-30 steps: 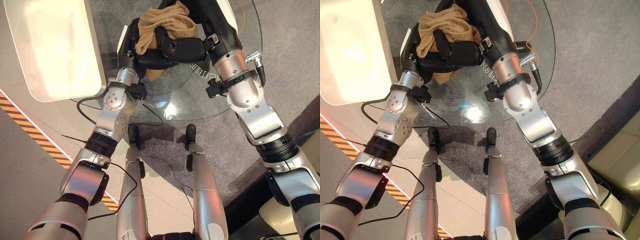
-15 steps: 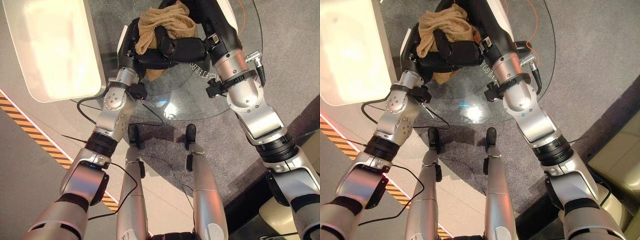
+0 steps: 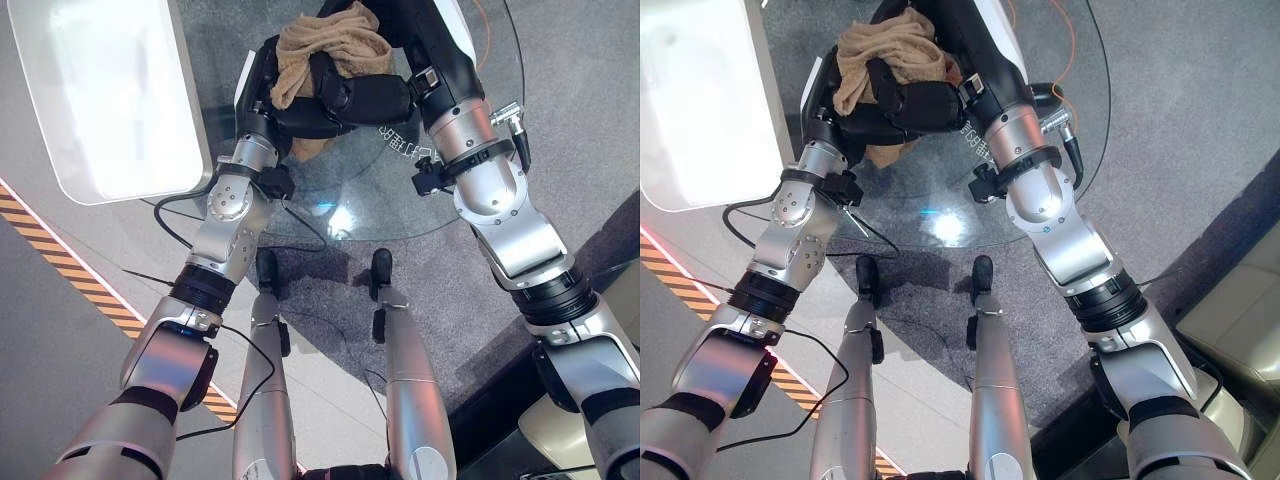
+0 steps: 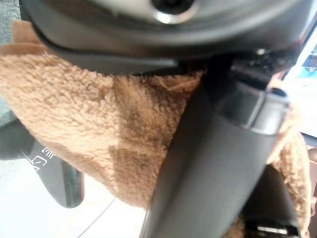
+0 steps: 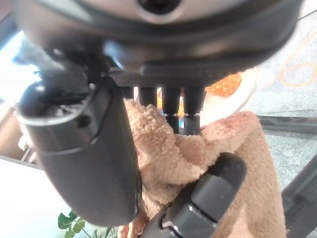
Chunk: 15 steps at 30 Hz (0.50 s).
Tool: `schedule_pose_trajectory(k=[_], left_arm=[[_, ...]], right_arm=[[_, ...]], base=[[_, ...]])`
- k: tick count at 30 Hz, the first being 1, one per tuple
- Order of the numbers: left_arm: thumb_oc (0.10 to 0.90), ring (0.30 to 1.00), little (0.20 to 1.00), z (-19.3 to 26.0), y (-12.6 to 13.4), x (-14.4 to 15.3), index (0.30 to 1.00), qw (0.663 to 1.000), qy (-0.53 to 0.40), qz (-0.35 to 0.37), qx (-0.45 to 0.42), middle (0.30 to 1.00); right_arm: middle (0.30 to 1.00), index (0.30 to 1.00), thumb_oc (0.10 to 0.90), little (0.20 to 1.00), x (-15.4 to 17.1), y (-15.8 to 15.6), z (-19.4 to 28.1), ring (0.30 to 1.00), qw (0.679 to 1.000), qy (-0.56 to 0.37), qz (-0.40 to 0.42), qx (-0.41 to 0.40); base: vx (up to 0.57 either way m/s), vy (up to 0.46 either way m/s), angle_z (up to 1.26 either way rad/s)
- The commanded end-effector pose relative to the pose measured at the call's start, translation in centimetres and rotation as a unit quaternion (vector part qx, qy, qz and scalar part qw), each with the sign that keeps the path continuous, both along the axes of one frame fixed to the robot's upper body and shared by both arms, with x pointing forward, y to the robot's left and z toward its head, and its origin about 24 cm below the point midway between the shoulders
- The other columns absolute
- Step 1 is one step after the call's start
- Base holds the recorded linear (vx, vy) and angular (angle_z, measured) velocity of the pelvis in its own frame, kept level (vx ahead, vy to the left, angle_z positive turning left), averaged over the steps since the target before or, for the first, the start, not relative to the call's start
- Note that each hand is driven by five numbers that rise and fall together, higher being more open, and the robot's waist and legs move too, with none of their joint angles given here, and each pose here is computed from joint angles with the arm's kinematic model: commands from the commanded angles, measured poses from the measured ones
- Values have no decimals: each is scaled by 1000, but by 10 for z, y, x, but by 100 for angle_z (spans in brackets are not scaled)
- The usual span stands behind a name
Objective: Wipe the table with a cloth and put it in the basket.
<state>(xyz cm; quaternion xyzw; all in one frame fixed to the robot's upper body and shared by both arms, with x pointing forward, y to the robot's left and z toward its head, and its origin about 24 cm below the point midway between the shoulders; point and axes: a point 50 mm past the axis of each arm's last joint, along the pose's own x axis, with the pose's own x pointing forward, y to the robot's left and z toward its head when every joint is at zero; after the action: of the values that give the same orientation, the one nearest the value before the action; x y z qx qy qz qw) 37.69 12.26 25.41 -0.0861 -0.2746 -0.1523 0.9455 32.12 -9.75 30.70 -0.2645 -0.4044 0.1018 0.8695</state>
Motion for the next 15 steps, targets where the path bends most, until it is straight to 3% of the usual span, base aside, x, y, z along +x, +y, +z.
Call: schedule_pose_trajectory(k=[1,15], left_arm=[[100,300,200,44,-28,-18,300,991,-99,-83,-20,300],[100,300,200,39,-27,-15,300,991,-82,-102,-32,300]], right_arm=[[900,900,800,900,-57,10,75,900,972,-172,117,108],[900,900,800,900,-51,6,75,900,973,-149,123,122]], base=[[0,0,0],[0,0,0]])
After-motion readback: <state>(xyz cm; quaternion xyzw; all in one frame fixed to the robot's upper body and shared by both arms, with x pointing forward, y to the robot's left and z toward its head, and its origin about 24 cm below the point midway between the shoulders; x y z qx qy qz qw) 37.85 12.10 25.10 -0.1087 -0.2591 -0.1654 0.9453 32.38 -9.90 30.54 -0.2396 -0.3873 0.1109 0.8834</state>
